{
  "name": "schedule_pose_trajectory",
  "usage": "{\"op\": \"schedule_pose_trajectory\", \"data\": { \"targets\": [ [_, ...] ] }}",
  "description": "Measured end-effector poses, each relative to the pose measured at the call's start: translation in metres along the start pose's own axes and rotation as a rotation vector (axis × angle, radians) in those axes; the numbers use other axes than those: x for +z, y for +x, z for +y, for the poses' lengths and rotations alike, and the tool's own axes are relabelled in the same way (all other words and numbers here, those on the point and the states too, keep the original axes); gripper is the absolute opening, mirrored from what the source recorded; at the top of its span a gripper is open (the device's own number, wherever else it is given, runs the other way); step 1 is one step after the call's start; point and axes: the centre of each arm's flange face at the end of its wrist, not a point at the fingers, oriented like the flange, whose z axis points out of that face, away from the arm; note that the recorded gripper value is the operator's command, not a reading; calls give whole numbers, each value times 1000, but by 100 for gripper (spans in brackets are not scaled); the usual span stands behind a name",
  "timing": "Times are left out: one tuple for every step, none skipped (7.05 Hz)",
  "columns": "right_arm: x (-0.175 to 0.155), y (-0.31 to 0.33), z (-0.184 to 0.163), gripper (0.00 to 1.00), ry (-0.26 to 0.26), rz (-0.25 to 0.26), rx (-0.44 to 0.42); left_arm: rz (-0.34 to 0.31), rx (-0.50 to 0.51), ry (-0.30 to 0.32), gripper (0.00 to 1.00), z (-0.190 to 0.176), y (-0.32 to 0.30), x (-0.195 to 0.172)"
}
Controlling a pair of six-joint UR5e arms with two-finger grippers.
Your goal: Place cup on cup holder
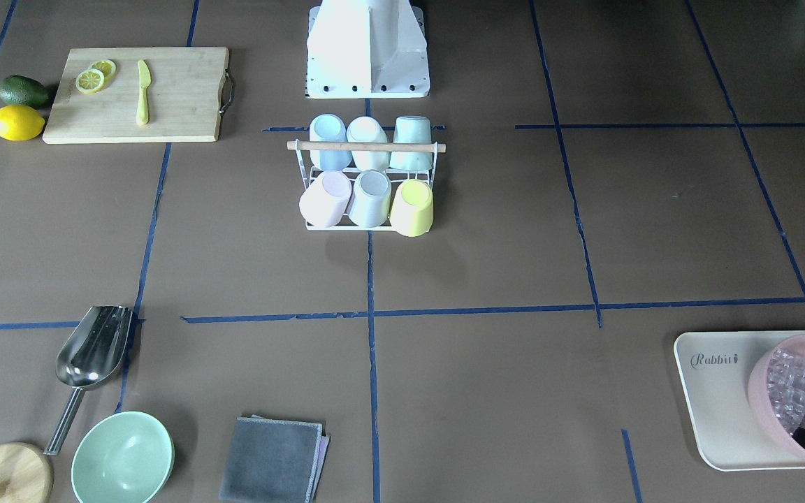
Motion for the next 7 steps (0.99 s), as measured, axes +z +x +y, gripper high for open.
{"op": "schedule_pose_trajectory", "data": {
  "targets": [
    [0, 1, 0, 100, 0, 2, 0, 1, -1, 0, 100, 0, 0, 0],
    [1, 1, 0, 100, -1, 3, 0, 1, -1, 0, 100, 0, 0, 0],
    [1, 1, 0, 100, -2, 4, 1, 7, 0, 2, 100, 0, 1, -1],
    [1, 2, 0, 100, -3, 4, 1, 21, -1, 4, 100, 0, 3, -1],
    [2, 2, 1, 100, -4, 4, 2, 32, -1, 6, 100, -2, 4, -1],
    [2, 3, 2, 100, -5, 4, 3, 36, 2, 9, 100, -3, 6, -2],
    [3, 3, 2, 100, -6, 4, 4, 38, 4, 10, 100, -4, 6, -3]
  ]
}}
